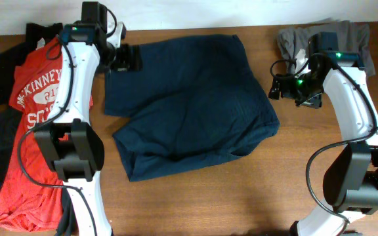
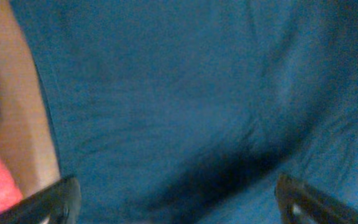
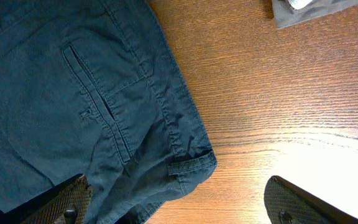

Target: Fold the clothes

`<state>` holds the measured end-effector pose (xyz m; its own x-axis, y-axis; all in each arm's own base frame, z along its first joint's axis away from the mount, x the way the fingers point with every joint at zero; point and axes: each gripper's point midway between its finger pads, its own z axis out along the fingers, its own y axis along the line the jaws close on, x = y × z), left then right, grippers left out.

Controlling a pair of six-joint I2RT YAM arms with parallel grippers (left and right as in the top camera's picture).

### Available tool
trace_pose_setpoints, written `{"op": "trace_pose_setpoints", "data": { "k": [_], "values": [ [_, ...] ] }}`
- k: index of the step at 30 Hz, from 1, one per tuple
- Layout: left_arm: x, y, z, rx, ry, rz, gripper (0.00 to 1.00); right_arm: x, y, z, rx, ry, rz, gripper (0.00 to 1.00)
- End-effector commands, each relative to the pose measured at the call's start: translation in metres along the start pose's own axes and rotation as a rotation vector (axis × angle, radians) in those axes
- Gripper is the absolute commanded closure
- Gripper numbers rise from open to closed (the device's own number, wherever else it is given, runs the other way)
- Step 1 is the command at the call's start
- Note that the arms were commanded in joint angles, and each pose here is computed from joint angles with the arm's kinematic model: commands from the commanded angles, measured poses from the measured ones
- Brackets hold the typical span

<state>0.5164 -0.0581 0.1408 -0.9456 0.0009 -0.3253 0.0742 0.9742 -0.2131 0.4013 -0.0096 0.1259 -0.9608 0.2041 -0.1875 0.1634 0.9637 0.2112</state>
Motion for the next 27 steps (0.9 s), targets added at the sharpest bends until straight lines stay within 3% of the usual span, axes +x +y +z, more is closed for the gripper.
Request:
{"op": "trace_pose_setpoints", "data": {
  "k": [1,5,11,17,21,27],
  "values": [
    [0.038,-0.005,-0.021,0.005,0.155,-0.049,0.01,0.001,0.002,-0.007,-0.003,-0.010,-0.050,0.07],
    [0.069,0.000,-0.051,-0.064,0.249,-0.113,0.01,0.000,0.003,-0.013,-0.005,-0.018,-0.049,0.08],
    [0.079,-0.038,-0.133,-0.048,0.117,-0.063,0.01,0.008,0.011,-0.056,-0.006,-0.056,-0.057,0.09],
    [0.110,-0.050,-0.183,-0.227,0.021,-0.182,0.01,0.022,0.009,-0.078,0.017,-0.066,-0.058,0.08],
    [0.144,-0.048,-0.183,-0.300,0.039,-0.255,0.01,0.019,0.009,-0.078,0.019,-0.079,-0.060,0.07],
    [0.186,-0.037,-0.119,-0.264,0.032,-0.333,0.06,0.016,0.010,-0.078,0.018,-0.089,-0.062,0.04]
  ]
}}
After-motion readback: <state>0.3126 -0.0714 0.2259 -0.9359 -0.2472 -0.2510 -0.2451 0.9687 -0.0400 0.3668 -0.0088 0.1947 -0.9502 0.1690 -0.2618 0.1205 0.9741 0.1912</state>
